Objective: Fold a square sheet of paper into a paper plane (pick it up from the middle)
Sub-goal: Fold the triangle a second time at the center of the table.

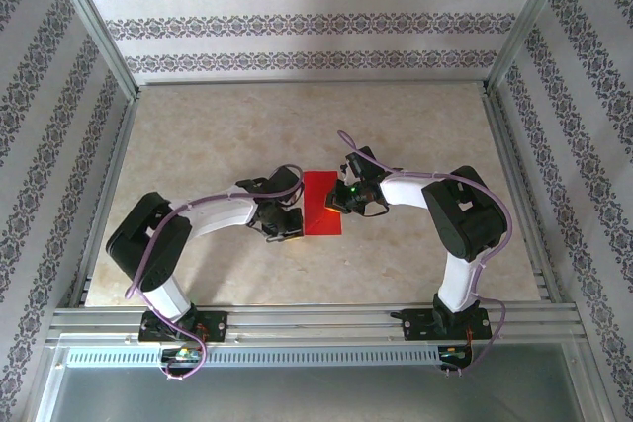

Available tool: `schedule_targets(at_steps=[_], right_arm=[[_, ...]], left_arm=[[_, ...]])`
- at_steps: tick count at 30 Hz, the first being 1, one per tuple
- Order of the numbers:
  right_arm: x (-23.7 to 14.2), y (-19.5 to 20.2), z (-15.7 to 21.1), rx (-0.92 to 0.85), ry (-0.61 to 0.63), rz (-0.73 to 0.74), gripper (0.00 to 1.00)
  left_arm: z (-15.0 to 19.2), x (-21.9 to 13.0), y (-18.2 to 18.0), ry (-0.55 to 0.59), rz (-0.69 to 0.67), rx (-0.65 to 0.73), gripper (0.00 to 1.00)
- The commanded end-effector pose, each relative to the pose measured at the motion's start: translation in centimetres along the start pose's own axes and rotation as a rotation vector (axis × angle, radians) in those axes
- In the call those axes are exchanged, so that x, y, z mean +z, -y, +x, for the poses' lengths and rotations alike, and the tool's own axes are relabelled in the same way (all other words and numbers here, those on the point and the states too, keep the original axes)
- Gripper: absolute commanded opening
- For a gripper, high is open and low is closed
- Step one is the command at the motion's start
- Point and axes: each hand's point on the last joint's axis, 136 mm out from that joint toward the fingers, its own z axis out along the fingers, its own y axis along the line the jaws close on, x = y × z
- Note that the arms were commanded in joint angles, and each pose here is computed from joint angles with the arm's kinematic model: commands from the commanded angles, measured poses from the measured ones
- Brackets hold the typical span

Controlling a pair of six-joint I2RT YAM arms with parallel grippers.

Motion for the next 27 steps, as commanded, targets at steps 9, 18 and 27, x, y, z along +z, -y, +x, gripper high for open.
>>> schedule_targets(at_steps=[9, 18, 27], right_arm=[[1.3, 5.6, 2.4, 0.095, -0.072, 0.181, 0.07], [0.8, 4.5, 1.9, 0.075, -0.065, 0.142, 0.07], [-2.2, -0.9, -1.1, -0.069, 0.014, -0.009, 0.07]], left_arm=[[-4.3, 1.7, 3.6, 0.119, 0.079, -0.023, 0.09], [-2.4, 4.3, 1.1, 0.031, 0.018, -0.042, 0.08], [-0.8, 5.3, -1.0, -0.006, -0.015, -0.03, 0.04]])
